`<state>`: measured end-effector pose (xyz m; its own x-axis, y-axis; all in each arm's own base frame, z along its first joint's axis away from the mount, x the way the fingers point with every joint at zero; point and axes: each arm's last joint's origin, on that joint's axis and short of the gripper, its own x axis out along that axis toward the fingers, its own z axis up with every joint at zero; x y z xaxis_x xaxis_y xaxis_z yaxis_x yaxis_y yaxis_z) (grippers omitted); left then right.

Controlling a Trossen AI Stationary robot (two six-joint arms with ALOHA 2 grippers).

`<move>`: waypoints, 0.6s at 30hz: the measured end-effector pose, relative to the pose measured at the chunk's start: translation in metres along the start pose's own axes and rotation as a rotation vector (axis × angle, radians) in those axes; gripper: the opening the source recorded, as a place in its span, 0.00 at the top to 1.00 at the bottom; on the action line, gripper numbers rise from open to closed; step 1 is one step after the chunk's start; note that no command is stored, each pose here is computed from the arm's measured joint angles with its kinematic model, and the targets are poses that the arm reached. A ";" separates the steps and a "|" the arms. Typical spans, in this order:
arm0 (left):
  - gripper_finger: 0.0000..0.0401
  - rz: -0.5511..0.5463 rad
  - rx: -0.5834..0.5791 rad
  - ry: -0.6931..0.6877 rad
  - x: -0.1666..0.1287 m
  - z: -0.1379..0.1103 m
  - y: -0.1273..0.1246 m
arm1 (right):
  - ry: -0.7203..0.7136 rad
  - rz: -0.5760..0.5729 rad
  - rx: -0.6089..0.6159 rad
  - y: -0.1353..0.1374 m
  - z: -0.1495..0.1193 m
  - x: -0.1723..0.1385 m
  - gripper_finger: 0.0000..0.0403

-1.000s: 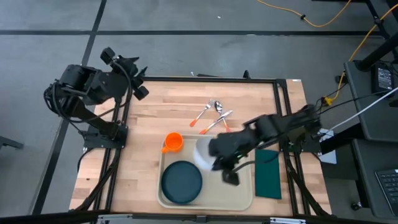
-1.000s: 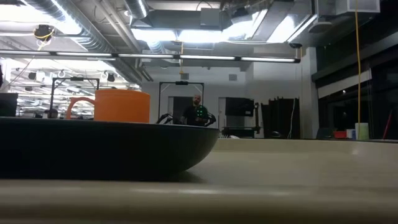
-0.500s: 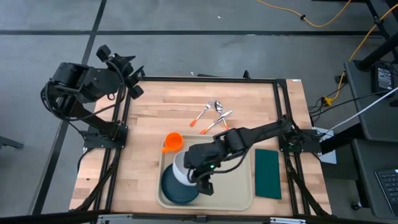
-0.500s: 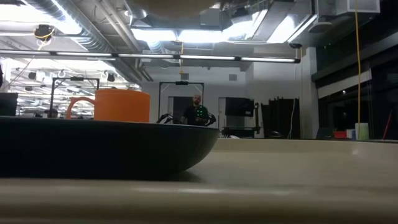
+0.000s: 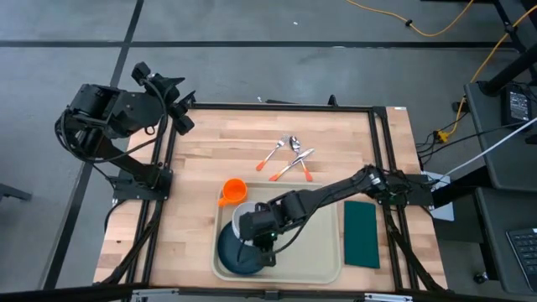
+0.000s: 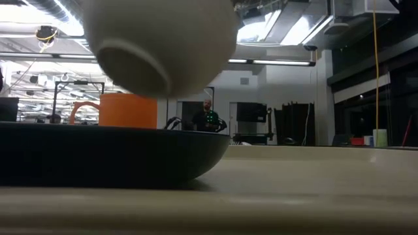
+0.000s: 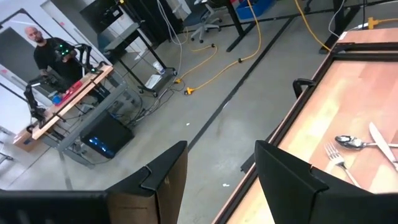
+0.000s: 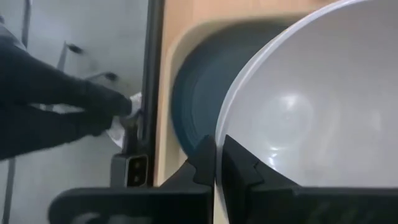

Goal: Set up tray
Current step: Put the white bowl on the black plate

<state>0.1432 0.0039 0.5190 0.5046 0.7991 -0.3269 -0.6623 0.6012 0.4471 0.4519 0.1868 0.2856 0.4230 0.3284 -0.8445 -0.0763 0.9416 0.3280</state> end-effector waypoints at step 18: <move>0.55 -0.441 0.189 0.199 0.010 -0.015 -0.054 | 0.097 -0.045 -0.053 0.026 -0.022 0.014 0.97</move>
<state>0.1761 -0.0204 0.4788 0.5863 0.4673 -0.6617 -0.2897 0.8838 0.3674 0.4363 0.2173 0.2728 0.3378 0.2887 -0.8959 -0.1079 0.9574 0.2678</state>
